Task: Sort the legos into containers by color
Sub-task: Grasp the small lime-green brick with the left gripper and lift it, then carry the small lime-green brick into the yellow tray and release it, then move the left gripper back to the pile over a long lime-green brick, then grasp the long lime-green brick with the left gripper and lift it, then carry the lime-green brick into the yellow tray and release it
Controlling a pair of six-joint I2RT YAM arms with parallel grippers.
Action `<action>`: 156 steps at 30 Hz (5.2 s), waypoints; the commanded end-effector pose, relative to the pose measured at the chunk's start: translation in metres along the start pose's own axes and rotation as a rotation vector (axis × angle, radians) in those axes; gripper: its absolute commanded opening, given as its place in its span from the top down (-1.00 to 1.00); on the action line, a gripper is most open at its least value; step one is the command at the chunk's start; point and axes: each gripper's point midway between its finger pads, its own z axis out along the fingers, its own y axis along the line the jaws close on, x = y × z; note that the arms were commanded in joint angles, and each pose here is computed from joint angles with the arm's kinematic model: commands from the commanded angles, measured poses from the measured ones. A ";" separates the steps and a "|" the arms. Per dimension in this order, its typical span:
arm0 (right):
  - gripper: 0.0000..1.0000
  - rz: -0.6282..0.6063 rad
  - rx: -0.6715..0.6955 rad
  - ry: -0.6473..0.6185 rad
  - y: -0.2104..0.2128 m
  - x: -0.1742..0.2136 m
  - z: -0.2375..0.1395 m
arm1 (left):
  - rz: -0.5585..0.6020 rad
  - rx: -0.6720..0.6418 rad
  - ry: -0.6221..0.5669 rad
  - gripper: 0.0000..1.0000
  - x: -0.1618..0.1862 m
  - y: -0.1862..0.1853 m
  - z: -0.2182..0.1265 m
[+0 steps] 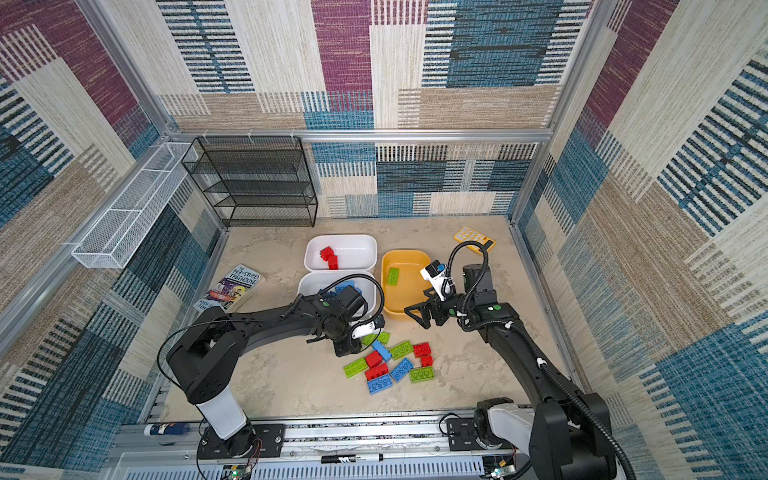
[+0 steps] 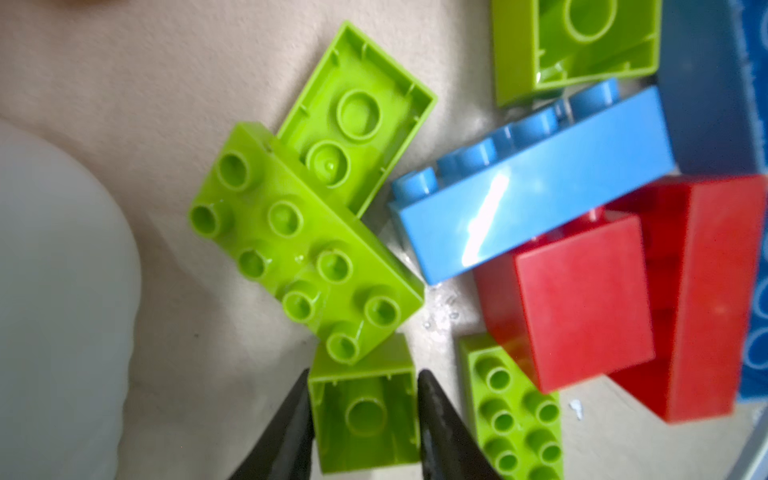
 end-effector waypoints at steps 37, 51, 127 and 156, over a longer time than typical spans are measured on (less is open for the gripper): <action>-0.99 -0.050 0.136 -0.061 -0.020 -0.021 -0.012 | -0.205 -0.139 -0.312 0.32 -0.180 0.140 -0.069; -0.99 -0.041 0.149 -0.068 -0.026 -0.021 -0.015 | -0.194 -0.094 -0.226 0.13 -0.172 0.131 -0.009; -0.99 -0.010 0.071 -0.031 -0.018 -0.004 -0.006 | -0.064 -0.064 0.203 0.37 0.015 -0.046 -0.004; -0.99 -0.049 0.210 -0.058 -0.036 -0.023 -0.019 | -0.341 -0.209 -0.235 0.33 -0.186 0.119 -0.054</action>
